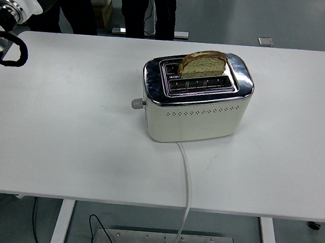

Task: Press down toaster

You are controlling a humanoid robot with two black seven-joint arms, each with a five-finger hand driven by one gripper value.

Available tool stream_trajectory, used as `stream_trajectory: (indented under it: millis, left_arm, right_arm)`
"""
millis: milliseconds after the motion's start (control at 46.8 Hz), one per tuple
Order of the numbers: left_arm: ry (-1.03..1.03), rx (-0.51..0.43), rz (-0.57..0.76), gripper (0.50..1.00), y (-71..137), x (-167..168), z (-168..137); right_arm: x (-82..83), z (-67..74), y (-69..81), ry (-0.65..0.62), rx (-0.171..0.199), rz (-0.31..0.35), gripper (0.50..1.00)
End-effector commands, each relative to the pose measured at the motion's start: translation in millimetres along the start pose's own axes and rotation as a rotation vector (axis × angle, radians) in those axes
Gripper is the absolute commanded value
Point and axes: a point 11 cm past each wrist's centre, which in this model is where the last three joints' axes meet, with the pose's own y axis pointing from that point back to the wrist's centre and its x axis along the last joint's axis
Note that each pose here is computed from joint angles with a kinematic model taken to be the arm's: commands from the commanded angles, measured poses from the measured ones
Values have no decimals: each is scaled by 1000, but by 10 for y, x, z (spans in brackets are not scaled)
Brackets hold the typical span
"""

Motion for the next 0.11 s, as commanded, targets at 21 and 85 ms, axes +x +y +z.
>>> stream_trajectory:
  millis: [21,85]
  left_arm:
    - [8,1,2,1000,7,12,-23]
    - [9,4,3,1000,4,6,-41]
  right_arm:
    - [1,0,0,0,0,0,998]
    - [1,0,0,2,0,0,1000]
